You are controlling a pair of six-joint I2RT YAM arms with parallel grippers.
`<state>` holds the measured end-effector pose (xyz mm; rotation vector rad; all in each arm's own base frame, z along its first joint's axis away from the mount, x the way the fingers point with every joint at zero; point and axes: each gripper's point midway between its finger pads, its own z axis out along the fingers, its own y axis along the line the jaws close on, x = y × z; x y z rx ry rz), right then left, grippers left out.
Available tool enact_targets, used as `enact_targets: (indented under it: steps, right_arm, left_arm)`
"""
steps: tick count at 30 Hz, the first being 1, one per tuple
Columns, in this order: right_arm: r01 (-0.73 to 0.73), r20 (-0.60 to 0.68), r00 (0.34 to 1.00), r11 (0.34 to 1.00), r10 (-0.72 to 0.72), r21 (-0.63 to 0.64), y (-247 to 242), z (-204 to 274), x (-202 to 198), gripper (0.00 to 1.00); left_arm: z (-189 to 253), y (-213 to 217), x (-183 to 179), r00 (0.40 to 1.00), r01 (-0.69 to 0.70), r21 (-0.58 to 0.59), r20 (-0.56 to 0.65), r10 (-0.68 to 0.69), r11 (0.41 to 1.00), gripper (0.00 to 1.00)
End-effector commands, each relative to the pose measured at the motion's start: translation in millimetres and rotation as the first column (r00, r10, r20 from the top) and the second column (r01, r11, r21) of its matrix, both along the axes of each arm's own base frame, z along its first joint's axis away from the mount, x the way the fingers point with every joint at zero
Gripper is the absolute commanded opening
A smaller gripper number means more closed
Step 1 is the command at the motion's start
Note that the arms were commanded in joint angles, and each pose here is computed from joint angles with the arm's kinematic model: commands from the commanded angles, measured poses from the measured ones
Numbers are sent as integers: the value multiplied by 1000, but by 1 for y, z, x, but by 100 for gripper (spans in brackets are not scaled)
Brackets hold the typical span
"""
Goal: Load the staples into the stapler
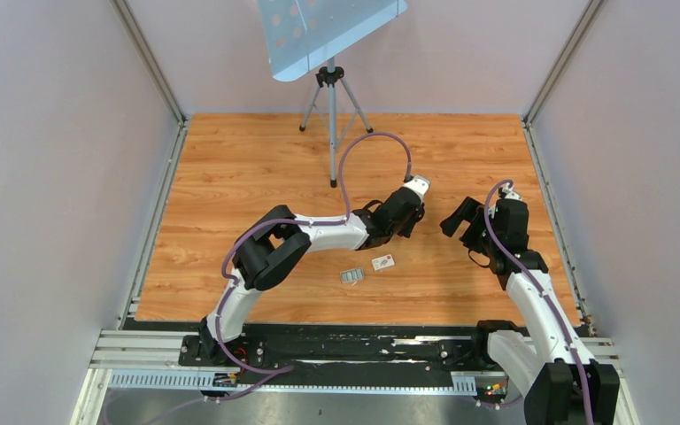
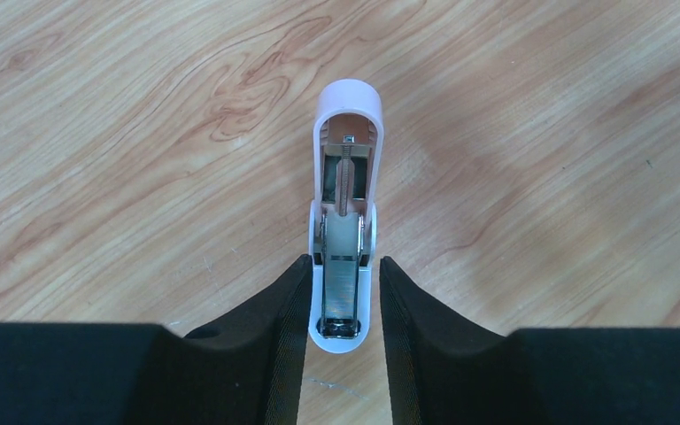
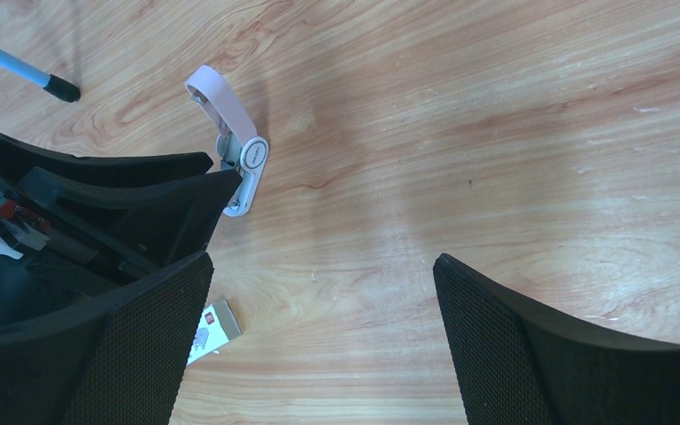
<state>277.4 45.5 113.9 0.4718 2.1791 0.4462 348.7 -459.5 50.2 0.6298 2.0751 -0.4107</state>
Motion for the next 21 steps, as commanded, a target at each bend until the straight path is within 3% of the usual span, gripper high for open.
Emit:
enact_targets:
  steps: [1,6,8,10,14,19,21]
  right_arm:
    - [-10,-19,1000,1000,10,8,-1,-6,-5,100]
    - [-50,14,999,997,50,51,9,1,4,99]
    - [-81,28,996,994,79,76,15,4,10,93]
    - [-87,38,996,990,83,111,20,5,16,79]
    - [-144,96,987,976,130,161,33,14,33,36]
    - [-220,94,974,959,206,180,47,15,50,6]
    - [-269,84,962,946,258,178,62,13,54,3]
  left_arm:
    - [42,-7,-2,999,0,-88,34,3,996,37]
    - [63,6,-1,999,-31,-131,36,36,991,37]
    - [69,15,0,999,-46,-158,20,49,986,38]
    - [70,25,-2,999,-52,-185,-2,53,981,38]
    - [69,41,-6,998,-56,-218,-40,48,974,37]
    - [60,51,-12,1000,-23,-226,-26,18,974,37]
    - [50,48,-15,999,1,-217,-36,-9,976,36]
